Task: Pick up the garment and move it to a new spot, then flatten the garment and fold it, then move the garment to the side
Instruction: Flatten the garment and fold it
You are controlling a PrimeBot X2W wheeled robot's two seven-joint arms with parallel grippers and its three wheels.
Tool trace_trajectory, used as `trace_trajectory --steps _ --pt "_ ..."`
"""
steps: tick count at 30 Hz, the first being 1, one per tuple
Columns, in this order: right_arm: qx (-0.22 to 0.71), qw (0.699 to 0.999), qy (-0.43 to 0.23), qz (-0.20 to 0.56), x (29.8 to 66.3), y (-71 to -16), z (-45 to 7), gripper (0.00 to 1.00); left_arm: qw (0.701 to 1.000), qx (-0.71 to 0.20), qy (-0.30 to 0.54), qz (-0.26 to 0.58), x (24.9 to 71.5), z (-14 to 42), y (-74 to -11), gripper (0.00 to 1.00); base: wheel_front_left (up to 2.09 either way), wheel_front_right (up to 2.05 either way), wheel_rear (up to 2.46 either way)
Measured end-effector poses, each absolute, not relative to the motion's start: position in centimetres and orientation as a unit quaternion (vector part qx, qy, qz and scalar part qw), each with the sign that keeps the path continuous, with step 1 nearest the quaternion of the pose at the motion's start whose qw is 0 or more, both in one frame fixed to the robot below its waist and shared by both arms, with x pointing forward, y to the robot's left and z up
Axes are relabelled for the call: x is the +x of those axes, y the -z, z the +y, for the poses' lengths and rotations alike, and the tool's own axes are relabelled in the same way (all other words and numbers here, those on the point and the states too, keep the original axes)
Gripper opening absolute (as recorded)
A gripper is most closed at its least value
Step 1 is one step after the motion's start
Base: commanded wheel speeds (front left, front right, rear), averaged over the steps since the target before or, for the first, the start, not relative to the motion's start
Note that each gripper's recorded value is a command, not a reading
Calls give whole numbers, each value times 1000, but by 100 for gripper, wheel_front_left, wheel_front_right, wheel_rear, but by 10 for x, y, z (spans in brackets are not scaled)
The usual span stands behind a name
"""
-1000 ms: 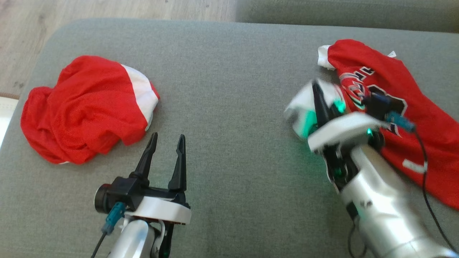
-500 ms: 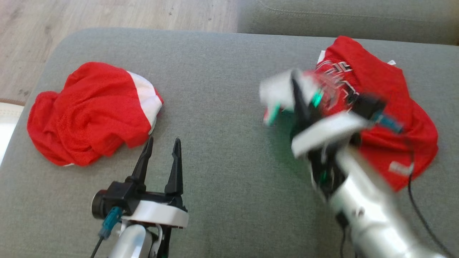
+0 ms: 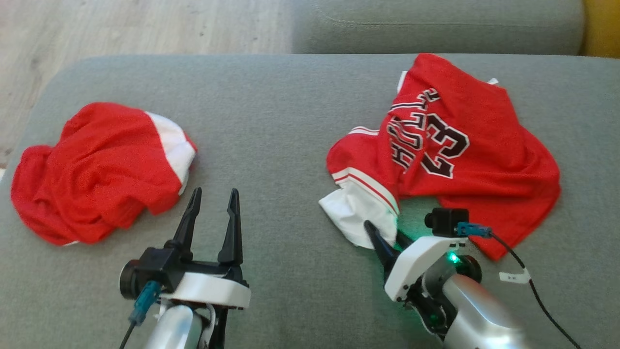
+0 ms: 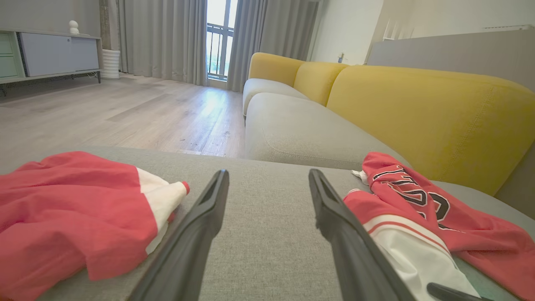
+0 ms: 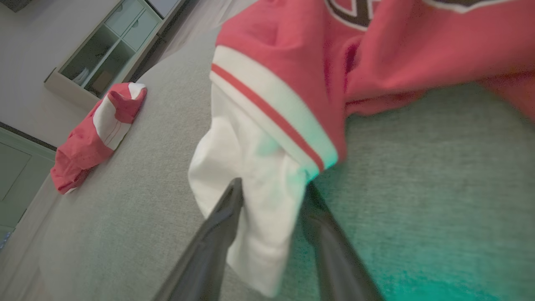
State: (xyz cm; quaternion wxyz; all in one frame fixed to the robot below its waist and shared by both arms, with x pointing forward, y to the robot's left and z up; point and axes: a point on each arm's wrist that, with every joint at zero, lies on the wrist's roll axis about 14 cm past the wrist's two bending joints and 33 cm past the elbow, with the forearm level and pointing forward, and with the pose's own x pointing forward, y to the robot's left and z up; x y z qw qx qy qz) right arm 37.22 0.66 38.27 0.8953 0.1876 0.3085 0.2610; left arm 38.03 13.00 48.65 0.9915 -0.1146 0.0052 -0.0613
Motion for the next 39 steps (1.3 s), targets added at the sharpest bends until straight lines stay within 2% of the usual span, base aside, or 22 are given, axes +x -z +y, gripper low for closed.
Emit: trace_trajectory --steps 7,14,22,26,30,39 --pt "148 927 -209 273 388 -385 -36 100 990 -117 82 7 383 116 -487 100 0 0 0" --pt "125 964 -129 197 408 -409 -96 100 988 -119 98 -3 388 105 -494 100 0 0 0" --pt "98 988 -29 115 392 -432 -172 100 985 -118 125 -9 393 87 -499 100 0 0 0" --pt "77 995 13 68 376 -448 -202 100 983 -119 137 -9 394 80 -500 100 0 0 0" --pt "95 993 31 70 351 -439 -207 100 982 -119 143 -5 393 76 -498 100 0 0 0" --pt "102 992 41 57 350 -443 -212 100 978 -130 163 21 390 61 -482 100 0 0 0"
